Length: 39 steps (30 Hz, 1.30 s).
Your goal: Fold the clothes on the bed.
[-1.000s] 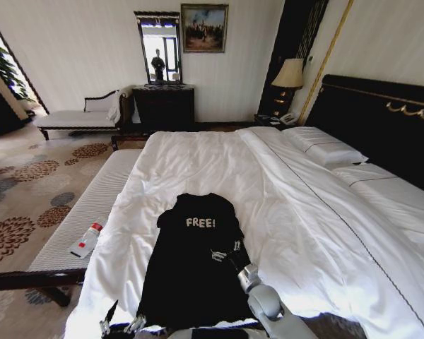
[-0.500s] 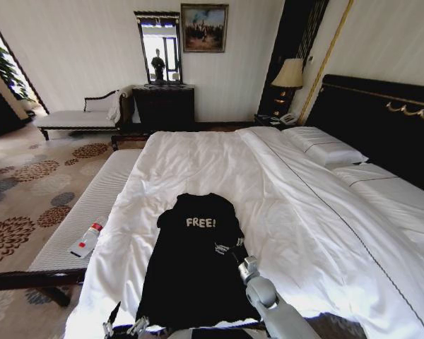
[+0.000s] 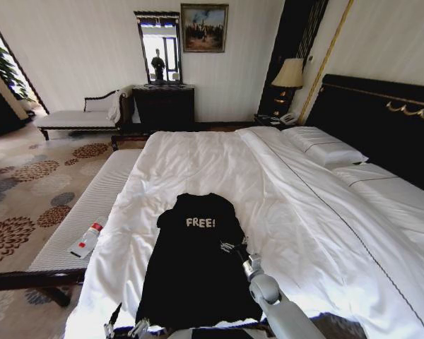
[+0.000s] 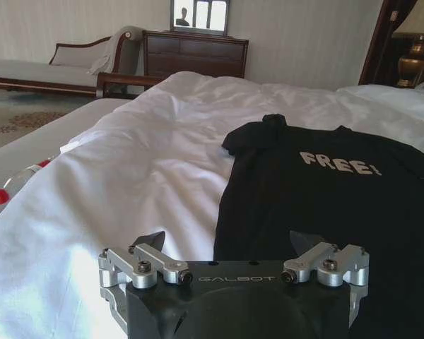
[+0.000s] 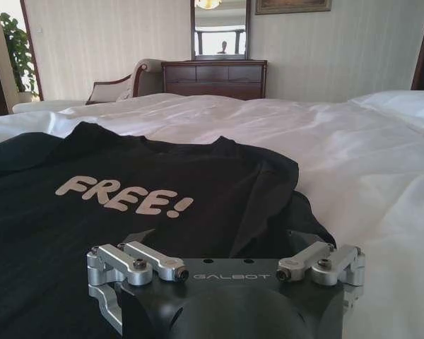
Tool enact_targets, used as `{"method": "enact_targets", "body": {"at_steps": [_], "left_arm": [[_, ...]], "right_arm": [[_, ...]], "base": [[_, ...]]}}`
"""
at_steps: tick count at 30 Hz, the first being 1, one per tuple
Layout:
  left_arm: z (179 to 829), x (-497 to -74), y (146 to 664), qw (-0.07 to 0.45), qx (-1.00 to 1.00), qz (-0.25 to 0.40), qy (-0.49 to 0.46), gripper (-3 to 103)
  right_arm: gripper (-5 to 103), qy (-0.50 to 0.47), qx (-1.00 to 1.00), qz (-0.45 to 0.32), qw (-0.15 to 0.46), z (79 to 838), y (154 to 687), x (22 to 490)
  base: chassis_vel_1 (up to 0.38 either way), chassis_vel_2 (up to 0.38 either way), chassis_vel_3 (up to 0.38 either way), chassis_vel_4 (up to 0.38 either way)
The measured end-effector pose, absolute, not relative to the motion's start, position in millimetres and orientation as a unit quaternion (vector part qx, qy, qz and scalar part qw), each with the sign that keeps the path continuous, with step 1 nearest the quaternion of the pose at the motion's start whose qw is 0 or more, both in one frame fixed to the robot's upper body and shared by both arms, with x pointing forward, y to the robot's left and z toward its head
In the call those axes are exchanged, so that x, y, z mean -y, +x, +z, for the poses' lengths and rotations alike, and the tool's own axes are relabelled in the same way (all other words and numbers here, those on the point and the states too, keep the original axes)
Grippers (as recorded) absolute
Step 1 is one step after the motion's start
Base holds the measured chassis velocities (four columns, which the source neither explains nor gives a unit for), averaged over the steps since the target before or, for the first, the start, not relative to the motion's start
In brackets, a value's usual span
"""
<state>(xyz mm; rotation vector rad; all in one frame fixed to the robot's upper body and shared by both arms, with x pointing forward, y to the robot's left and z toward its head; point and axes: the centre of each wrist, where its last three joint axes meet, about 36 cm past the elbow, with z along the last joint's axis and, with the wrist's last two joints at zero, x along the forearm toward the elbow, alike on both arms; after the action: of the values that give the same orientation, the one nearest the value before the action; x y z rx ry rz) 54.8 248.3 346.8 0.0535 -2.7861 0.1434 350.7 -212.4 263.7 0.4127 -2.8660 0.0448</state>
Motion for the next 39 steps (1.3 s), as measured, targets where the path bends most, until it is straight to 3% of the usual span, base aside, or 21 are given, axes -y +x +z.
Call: {"method": "enact_targets", "body": {"at_steps": [11,14,20,23,27,29,32,35,39], "left_arm": [[346.6,-248.6,51.8,0.174,0.983,0.048,0.02,99],[346.4,-248.1,50.2,0.174,0.984,0.045,0.02,99],[345.3,-247.3,47.7,0.174,0.984,0.04,0.017,99],[344.9,-248.2,47.2,0.175,0.984,0.038,0.016,99],[346.2,-248.6,48.3,0.172,0.984,0.038,0.016,99],[346.7,-248.4,48.8,0.171,0.984,0.038,0.016,99],[346.7,-248.3,48.6,0.172,0.984,0.038,0.016,99],[346.2,-249.0,48.4,0.172,0.984,0.037,0.018,99],[345.7,-249.0,47.9,0.173,0.984,0.038,0.019,99]], "right_arm": [[97,0.132,0.982,-0.012,0.135,262.5,354.8,208.2],[81,0.128,0.982,-0.011,0.137,261.0,356.6,208.7],[65,0.126,0.982,-0.014,0.137,260.5,358.6,208.4],[47,0.124,0.983,-0.018,0.137,260.2,359.3,206.7],[37,0.121,0.983,-0.02,0.138,259.7,359.5,205.3],[26,0.121,0.983,-0.02,0.138,259.2,360.0,205.2],[21,0.12,0.983,-0.02,0.136,259.9,361.6,205.3],[8,0.12,0.983,-0.019,0.135,260.7,363.7,206.4],[5,0.119,0.984,-0.018,0.134,260.9,365.6,208.0]], "base": [[0.0,0.0,0.0,0.0],[0.0,0.0,0.0,0.0],[0.0,0.0,0.0,0.0],[0.0,0.0,0.0,0.0],[0.0,0.0,0.0,0.0],[0.0,0.0,0.0,0.0],[0.0,0.0,0.0,0.0],[0.0,0.0,0.0,0.0],[0.0,0.0,0.0,0.0]]}}
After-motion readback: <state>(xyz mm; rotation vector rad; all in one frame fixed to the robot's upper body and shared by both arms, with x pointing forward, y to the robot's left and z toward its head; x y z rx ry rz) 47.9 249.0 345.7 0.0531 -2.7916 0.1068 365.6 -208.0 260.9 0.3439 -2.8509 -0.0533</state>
